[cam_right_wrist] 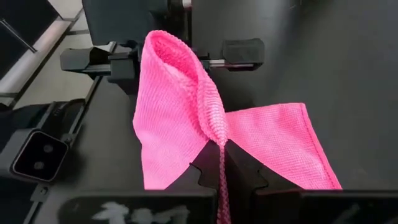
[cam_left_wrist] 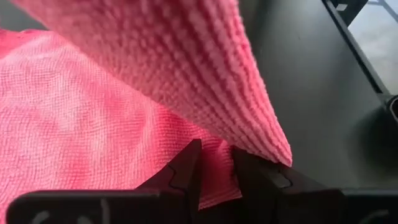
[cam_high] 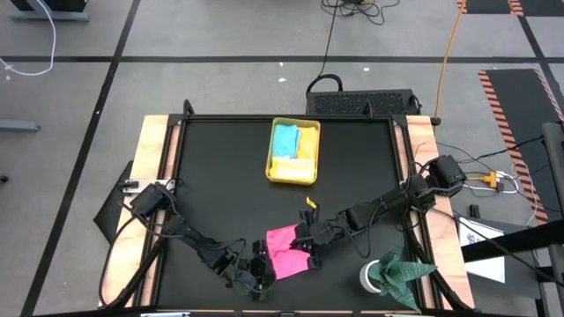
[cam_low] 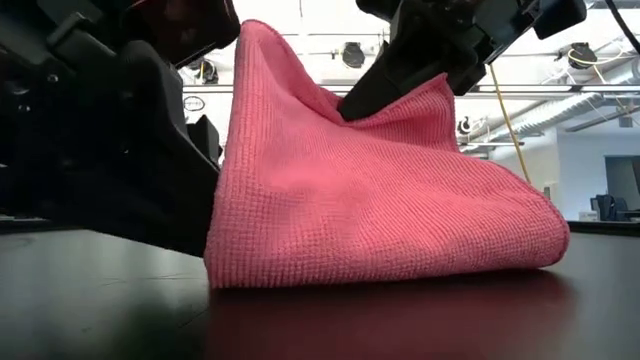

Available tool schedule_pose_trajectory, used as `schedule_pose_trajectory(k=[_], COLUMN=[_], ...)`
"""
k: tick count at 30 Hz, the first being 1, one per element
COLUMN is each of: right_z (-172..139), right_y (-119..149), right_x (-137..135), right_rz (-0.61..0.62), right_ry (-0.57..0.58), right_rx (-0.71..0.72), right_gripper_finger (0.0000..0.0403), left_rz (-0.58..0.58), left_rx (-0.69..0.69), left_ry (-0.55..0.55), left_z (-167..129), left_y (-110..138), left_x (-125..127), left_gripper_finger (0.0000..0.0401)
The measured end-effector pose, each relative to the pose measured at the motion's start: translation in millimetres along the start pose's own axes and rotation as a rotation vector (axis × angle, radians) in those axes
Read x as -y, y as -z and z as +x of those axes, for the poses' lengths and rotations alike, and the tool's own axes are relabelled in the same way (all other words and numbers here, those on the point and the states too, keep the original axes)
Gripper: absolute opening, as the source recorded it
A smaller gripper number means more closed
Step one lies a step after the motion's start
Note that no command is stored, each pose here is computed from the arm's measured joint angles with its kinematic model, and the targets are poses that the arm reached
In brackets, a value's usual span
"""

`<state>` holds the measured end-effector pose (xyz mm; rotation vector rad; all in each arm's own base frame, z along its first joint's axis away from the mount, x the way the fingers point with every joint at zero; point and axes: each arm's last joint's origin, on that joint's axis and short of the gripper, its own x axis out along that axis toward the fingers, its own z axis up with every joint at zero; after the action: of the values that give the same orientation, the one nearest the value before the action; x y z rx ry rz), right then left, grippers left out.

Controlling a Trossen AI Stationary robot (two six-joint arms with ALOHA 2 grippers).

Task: Fold microfiber towels
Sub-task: Fold the pink towel

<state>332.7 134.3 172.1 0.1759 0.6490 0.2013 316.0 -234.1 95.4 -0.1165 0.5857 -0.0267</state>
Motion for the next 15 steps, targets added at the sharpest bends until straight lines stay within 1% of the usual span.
schedule_pose_trajectory(k=[6, 8, 10, 15], right_z=[7.8, 10.6, 15.3, 24.6], right_y=[3.0, 3.8, 6.2, 13.0], right_x=[12.8, 18.6, 25.0, 36.5], right_rz=[0.04, 0.054, 0.077, 0.097], right_ry=[0.036, 0.051, 0.067, 0.096], right_rx=[-0.019, -0.024, -0.033, -0.061], right_gripper_finger=[0.0, 0.0, 0.0, 0.0], left_rz=[-0.025, -0.032, -0.062, -0.163], left_rx=[0.027, -0.002, -0.042, -0.165], left_ry=[0.02, 0.007, -0.013, -0.111], left_z=[-15.3, -21.1, -26.8, -38.2], left_y=[-17.2, -18.8, -20.3, -13.3], left_x=[3.6, 2.6, 0.0, -8.4], left_gripper_finger=[0.0097, 0.0097, 0.0097, 0.0097])
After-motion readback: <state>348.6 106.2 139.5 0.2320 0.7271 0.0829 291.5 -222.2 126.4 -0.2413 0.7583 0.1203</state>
